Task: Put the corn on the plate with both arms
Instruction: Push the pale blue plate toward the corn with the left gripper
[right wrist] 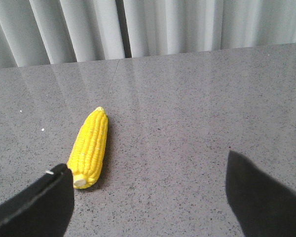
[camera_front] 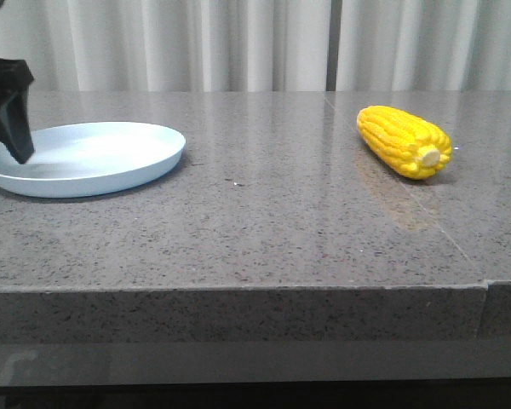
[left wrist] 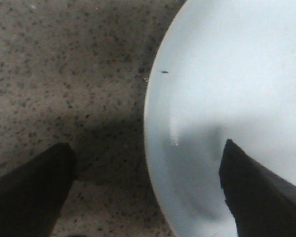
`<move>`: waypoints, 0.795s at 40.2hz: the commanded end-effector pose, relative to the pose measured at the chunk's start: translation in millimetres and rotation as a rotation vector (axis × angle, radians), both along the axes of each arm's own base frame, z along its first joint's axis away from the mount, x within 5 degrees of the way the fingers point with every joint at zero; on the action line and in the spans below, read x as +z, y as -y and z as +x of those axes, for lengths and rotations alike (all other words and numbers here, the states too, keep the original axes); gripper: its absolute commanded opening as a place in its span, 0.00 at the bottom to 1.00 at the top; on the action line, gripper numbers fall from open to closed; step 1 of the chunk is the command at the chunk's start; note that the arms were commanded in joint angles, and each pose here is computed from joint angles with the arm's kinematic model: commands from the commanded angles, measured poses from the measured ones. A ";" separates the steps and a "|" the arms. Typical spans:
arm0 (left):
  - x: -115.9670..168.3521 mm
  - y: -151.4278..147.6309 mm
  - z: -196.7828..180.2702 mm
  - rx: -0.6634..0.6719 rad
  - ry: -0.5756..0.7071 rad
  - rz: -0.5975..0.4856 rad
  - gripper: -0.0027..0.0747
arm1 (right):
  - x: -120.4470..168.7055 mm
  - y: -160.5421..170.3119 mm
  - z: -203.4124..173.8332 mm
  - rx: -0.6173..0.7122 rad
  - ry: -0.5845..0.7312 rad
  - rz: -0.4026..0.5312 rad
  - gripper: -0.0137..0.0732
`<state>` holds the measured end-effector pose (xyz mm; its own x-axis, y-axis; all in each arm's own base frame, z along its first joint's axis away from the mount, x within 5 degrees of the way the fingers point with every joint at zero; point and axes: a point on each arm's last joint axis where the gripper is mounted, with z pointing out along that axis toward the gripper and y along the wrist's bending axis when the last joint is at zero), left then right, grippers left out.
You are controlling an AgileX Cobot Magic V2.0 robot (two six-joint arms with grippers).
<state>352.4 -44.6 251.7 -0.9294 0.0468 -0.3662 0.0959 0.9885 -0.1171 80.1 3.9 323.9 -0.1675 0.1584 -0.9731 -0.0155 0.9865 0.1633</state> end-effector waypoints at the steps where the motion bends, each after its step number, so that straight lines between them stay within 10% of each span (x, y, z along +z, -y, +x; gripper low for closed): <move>1: 21.0 10.0 3.8 -0.012 0.083 -0.032 0.75 | 17.9 1.2 1.4 -0.013 0.107 -0.005 0.90; 16: 21.4 14.8 4.8 -0.027 0.089 -0.029 0.01 | 17.9 1.2 1.4 -0.013 0.107 -0.005 0.90; 32: 69.5 45.9 8.3 -0.005 0.197 -0.290 0.01 | 17.9 1.2 1.4 -0.013 0.107 -0.005 0.90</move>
